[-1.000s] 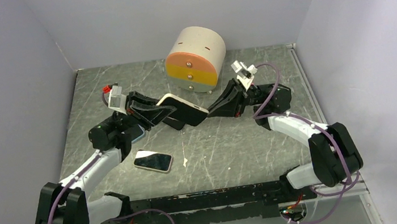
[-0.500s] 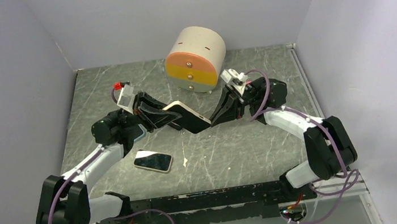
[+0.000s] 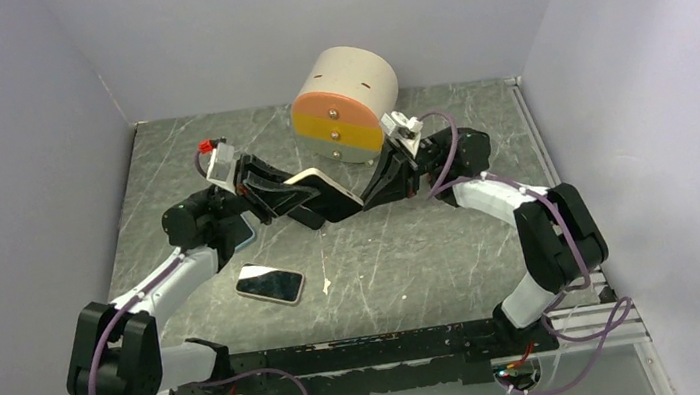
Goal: Take the phone out of the phone case
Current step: Remove the phone case from the phone.
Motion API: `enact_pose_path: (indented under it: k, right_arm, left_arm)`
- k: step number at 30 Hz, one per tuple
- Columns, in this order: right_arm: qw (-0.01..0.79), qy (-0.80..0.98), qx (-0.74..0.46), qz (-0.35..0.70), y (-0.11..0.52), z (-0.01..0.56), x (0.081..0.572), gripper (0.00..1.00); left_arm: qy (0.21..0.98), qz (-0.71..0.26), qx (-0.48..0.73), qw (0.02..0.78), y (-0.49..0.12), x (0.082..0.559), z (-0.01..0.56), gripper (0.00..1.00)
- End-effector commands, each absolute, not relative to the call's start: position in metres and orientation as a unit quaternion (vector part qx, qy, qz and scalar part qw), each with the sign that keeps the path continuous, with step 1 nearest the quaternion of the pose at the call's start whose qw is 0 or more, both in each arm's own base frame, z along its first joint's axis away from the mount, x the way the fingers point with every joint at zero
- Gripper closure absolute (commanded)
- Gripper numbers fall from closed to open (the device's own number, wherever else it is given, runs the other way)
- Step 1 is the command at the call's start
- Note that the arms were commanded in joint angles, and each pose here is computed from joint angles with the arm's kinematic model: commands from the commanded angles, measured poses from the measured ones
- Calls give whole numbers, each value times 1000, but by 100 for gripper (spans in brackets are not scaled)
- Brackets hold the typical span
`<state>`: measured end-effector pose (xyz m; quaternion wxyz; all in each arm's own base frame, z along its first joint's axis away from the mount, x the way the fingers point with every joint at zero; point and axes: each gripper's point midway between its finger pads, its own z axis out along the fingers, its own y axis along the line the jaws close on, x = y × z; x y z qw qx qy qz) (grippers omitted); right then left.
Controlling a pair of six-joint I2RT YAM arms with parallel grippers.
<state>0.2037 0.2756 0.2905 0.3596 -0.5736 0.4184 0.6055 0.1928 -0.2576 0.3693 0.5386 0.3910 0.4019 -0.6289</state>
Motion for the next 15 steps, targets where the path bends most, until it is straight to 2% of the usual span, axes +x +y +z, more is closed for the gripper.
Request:
enact_pose_path:
  k: [1,10,15]
  right_arm:
    - [441,334,-627,549,282,308,217,100]
    - [482,343,-573,568,283,318,219,100]
    - [487,361,-554,570,287,312,222,100]
  left_arm:
    - [411,-654,414,481,-271,170,366,97]
    - [510,-579,314,554,-266,217,360,98]
    - [507,-602,316,530,-271,216,360,97]
